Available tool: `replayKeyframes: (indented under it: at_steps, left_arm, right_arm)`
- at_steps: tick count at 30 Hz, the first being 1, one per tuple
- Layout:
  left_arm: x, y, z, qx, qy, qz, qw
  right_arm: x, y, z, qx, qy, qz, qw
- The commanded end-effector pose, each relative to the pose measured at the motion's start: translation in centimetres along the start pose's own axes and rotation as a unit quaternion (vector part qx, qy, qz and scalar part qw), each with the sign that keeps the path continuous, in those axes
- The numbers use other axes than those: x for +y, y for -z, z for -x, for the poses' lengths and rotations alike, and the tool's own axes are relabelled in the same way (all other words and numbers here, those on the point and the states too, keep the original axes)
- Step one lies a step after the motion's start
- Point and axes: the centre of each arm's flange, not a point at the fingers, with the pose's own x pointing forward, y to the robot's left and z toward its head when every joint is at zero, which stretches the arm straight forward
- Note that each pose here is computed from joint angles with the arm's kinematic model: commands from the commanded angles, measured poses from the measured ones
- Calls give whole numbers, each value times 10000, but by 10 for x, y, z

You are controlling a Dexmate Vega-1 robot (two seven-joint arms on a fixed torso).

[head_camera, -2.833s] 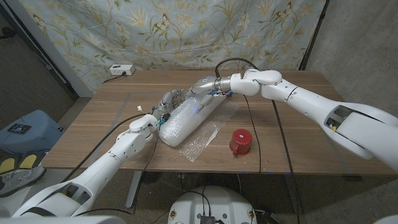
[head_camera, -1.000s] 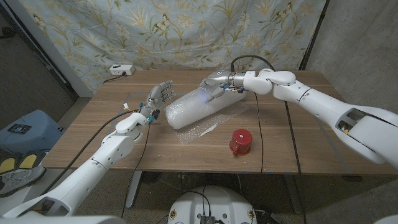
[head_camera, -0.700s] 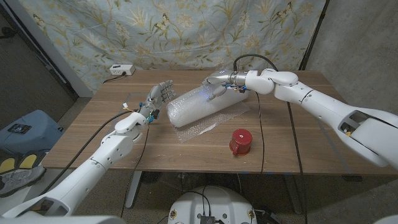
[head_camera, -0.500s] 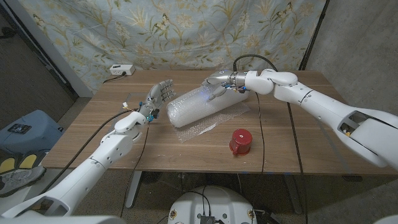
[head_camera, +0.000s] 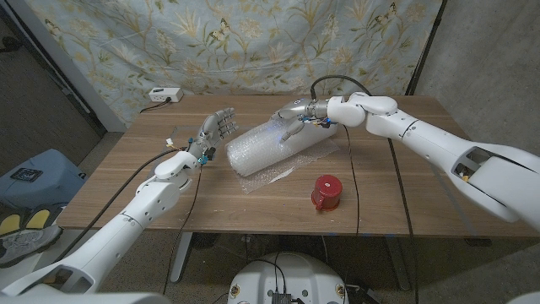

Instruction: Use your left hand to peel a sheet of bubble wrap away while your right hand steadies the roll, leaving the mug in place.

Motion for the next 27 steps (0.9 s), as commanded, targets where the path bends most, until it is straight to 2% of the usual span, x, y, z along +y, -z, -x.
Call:
replayKeyframes:
  at_steps: [1,17,27]
  left_arm:
    - [-2,2,-3,43,48,32,10000]
    - [-8,3,-5,92,98,83,9999]
    - [-13,3,-6,112,121,95,9998]
  right_arm:
    - [-1,-1,-8,3,-809,30,9967]
    - [-1,-5,-19,-103,-1742,10,9846]
    - [10,-10,-32,-198,-2158,-31,9762]
